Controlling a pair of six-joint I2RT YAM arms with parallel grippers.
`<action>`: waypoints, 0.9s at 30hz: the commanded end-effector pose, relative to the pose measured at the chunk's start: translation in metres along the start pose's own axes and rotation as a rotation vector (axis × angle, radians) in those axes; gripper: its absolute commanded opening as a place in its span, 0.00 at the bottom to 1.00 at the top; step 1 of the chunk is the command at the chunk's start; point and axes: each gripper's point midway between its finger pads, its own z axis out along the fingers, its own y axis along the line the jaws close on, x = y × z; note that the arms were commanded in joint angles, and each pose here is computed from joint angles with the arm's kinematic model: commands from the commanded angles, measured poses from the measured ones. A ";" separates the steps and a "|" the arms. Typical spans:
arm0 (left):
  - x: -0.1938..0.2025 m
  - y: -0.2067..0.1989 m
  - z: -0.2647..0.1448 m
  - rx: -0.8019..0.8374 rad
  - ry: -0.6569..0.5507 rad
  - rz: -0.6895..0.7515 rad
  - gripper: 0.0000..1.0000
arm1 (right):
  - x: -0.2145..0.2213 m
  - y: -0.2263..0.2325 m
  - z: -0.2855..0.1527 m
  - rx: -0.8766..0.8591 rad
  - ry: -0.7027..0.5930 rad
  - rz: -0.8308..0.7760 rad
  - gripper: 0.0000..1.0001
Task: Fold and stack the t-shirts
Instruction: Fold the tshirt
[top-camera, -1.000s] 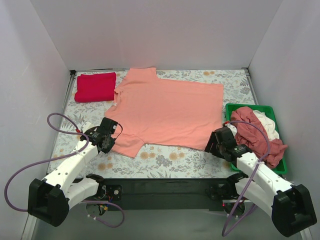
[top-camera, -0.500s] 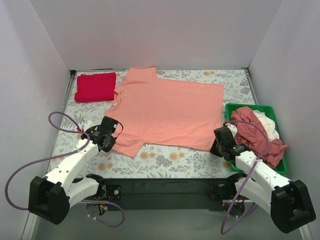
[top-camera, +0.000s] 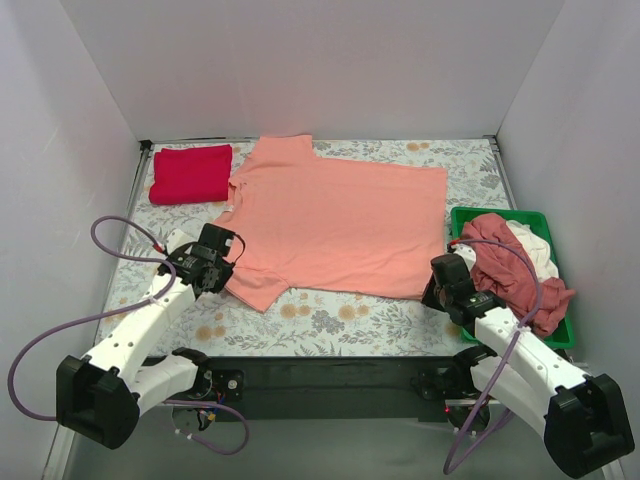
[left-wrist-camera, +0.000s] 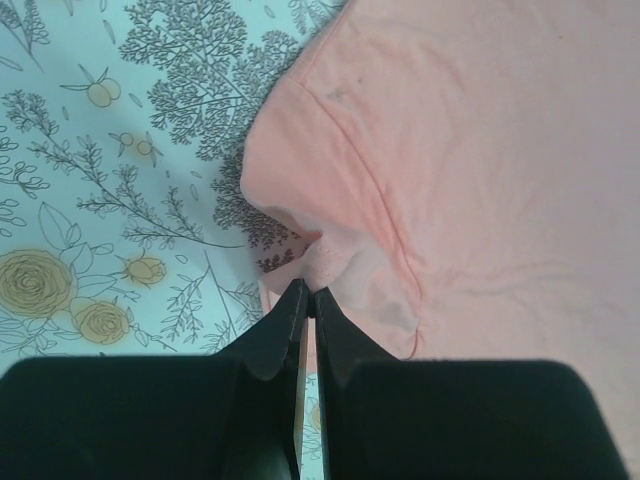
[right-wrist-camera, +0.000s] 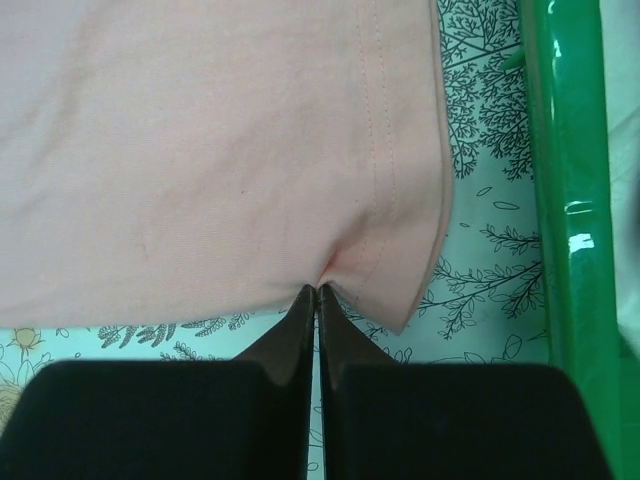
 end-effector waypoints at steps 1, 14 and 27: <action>-0.015 -0.026 -0.011 0.082 -0.027 -0.027 0.00 | -0.028 0.007 -0.008 -0.007 -0.084 -0.027 0.01; -0.046 -0.086 -0.030 0.207 -0.084 -0.065 0.00 | -0.072 0.013 -0.014 0.057 -0.166 -0.109 0.01; -0.077 -0.149 -0.029 0.259 -0.169 -0.061 0.00 | -0.131 0.024 -0.015 0.108 -0.233 -0.163 0.01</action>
